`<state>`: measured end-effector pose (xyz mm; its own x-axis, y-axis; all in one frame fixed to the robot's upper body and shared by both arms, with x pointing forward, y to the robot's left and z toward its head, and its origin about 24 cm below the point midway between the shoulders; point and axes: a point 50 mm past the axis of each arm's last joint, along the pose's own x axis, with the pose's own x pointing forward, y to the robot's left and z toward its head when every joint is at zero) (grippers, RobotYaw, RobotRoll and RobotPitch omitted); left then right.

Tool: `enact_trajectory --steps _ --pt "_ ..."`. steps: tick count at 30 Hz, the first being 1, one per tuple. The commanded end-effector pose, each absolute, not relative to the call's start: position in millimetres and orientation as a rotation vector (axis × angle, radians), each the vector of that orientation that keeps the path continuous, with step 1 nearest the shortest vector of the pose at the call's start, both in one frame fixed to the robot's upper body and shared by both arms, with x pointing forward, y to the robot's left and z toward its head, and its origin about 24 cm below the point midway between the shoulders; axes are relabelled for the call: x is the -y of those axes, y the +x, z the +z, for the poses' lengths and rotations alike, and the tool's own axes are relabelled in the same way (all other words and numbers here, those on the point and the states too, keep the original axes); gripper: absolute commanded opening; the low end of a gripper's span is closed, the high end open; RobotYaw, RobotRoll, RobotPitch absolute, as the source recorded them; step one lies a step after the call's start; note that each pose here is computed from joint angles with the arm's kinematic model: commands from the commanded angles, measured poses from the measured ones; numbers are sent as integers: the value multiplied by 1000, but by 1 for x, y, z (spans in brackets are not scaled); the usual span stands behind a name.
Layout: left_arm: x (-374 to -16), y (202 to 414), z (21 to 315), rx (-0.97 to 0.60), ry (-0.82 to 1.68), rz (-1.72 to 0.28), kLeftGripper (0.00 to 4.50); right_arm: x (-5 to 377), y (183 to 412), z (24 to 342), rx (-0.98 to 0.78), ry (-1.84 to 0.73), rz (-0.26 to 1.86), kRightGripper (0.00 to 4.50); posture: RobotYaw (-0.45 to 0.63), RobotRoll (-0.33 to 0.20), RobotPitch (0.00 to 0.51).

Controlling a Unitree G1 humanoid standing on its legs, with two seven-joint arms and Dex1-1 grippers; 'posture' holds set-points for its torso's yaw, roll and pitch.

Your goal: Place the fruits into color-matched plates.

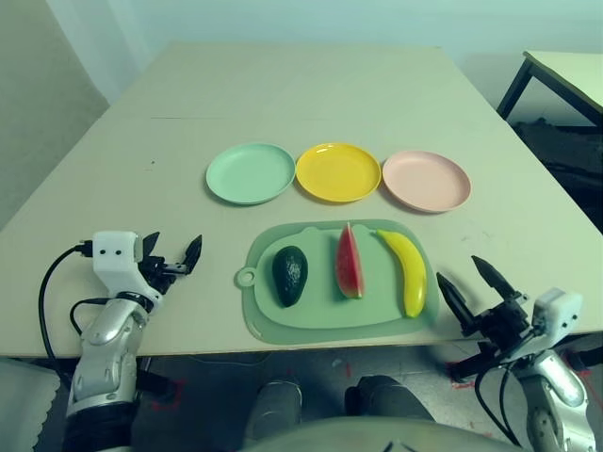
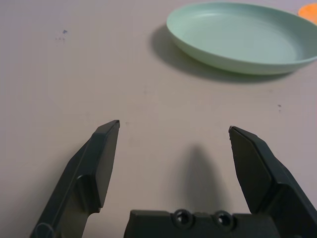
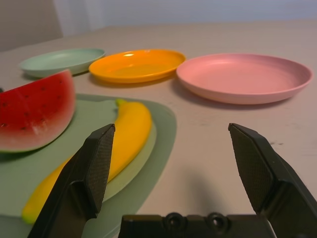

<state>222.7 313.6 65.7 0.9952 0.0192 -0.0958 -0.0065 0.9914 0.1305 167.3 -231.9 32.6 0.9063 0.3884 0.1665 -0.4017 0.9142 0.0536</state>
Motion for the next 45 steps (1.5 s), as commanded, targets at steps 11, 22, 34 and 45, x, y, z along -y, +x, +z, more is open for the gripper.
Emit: enact_trajectory --steps 11,22,34,45 --pt "-312 232 70 -83 139 3 4471 251 170 38 183 81 294 4500 72 0 50" --pt "-322 243 98 -5 102 -242 4471 265 168 72 145 7 404 4500 12 0 56" --pt "-290 234 154 -134 265 -1026 4471 229 220 155 34 -355 634 4500 -14 0 63" --pt "-268 234 160 -202 281 -1207 4471 202 237 201 -68 -1389 1387 4500 -23 0 60"
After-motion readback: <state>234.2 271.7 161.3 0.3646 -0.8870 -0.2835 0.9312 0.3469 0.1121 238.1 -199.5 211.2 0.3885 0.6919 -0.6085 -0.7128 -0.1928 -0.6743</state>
